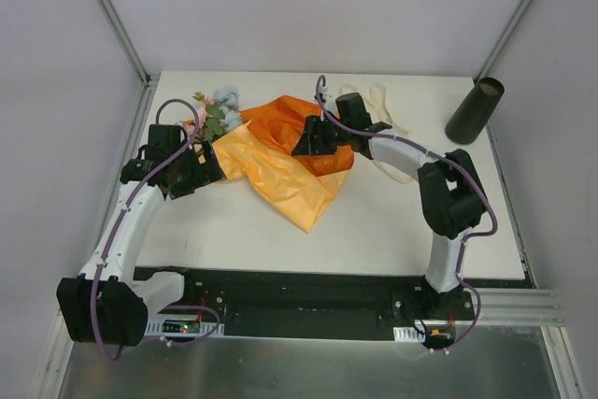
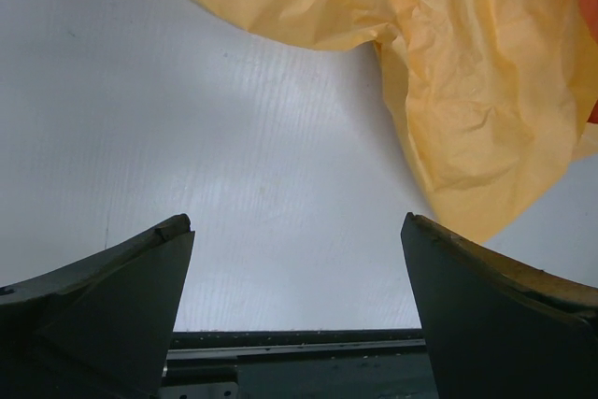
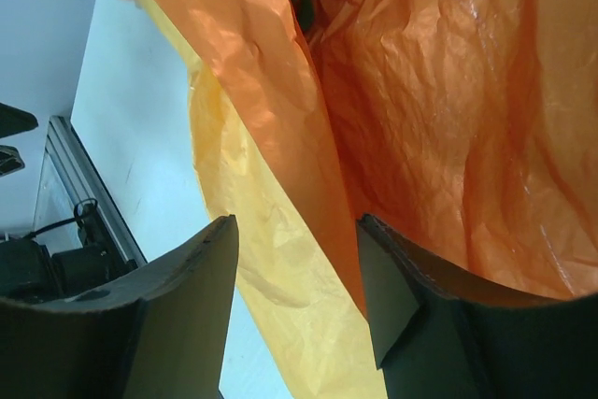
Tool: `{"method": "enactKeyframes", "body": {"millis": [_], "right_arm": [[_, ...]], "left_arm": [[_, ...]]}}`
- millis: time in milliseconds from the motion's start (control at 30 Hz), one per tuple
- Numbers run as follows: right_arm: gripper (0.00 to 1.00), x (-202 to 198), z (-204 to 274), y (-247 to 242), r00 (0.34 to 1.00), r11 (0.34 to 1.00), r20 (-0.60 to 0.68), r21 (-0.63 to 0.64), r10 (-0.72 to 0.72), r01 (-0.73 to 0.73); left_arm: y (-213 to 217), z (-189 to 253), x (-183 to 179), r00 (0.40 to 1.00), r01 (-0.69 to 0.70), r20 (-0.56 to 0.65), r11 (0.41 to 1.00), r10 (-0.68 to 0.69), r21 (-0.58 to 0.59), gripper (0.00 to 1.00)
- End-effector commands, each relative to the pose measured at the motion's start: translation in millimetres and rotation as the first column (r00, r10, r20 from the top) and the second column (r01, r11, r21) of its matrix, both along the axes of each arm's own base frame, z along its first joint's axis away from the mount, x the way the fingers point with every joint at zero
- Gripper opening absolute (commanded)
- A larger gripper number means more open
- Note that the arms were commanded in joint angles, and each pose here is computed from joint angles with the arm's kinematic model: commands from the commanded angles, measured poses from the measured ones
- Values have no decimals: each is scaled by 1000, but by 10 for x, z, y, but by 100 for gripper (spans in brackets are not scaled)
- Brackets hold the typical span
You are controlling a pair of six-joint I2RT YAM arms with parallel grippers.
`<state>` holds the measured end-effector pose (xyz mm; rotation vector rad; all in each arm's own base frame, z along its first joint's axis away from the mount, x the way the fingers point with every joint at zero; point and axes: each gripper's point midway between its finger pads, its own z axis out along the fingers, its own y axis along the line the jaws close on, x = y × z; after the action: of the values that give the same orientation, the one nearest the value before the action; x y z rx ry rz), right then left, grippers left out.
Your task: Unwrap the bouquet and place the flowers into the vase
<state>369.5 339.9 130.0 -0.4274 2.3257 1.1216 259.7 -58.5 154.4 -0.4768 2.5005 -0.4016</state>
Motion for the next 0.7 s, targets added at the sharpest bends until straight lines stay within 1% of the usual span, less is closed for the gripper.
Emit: {"method": "enactKeyframes", "body": {"millis": [0, 233, 400, 533, 667], "right_arm": [[59, -40, 5, 107, 992, 992, 55, 48, 117, -120], [60, -77, -158, 172, 986, 985, 35, 46, 164, -166], [58, -148, -263, 227, 982, 982, 23, 34, 185, -186], [49, -171, -238, 291, 981, 981, 37, 30, 191, -192], [35, -240, -170, 357, 981, 982, 45, 33, 187, -188]], "left_arm": [[83, 28, -64, 1000, -3, 25, 999, 2, 37, 99], [71, 60, -71, 999, -4, 37, 1000, 3, 29, 99], [82, 57, -77, 999, -6, 38, 999, 5, 35, 99], [87, 92, -75, 999, -13, 51, 999, 11, 36, 99], [70, 207, -31, 997, -16, 80, 1000, 14, 22, 98]]}}
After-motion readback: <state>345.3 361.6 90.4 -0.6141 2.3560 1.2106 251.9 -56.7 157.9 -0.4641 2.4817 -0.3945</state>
